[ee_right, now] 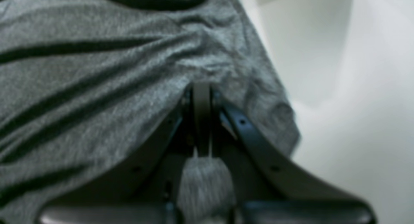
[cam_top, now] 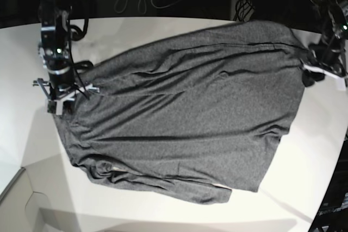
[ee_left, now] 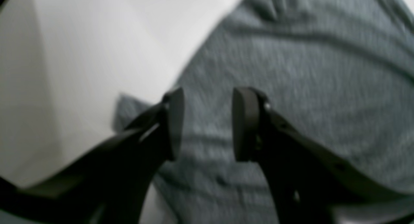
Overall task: Layout the t-shirt on the table in an organized manner, then fold the t-shirt properly
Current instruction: 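Regrasp the shirt with the right gripper and pull it toward the robot, then drag the shirt collar edge with both grippers toward the robot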
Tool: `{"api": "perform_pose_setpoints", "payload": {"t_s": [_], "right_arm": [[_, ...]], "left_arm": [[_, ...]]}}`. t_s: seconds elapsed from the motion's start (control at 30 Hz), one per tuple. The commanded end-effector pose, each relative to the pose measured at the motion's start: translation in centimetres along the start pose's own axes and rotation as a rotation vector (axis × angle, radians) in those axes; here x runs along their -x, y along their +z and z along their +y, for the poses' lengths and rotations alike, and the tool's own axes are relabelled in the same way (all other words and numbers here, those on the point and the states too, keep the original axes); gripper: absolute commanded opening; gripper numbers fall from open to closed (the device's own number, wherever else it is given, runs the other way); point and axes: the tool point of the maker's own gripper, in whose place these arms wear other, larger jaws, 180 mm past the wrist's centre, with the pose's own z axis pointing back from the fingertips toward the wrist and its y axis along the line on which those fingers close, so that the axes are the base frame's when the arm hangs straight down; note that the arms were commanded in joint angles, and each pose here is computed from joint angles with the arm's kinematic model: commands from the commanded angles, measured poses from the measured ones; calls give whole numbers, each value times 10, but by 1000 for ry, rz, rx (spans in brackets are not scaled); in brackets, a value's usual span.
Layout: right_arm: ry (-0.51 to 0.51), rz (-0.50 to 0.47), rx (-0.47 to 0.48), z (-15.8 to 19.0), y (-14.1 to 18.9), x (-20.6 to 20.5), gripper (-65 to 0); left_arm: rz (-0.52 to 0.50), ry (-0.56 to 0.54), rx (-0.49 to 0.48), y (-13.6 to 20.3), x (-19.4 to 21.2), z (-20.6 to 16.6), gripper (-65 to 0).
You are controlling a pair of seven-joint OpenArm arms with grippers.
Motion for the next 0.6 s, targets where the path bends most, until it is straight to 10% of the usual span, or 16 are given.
{"api": "perform_pose_setpoints", "payload": {"t_s": [0.0,0.57], "right_arm": [[-3,-47,1,0,6,-11,-643],[12,106,-100,21,62,57,-641]], "left_arm": [[-28,-19,2,5,-9,1,-403],[128,-68,30,16,48,-7,-403]]}}
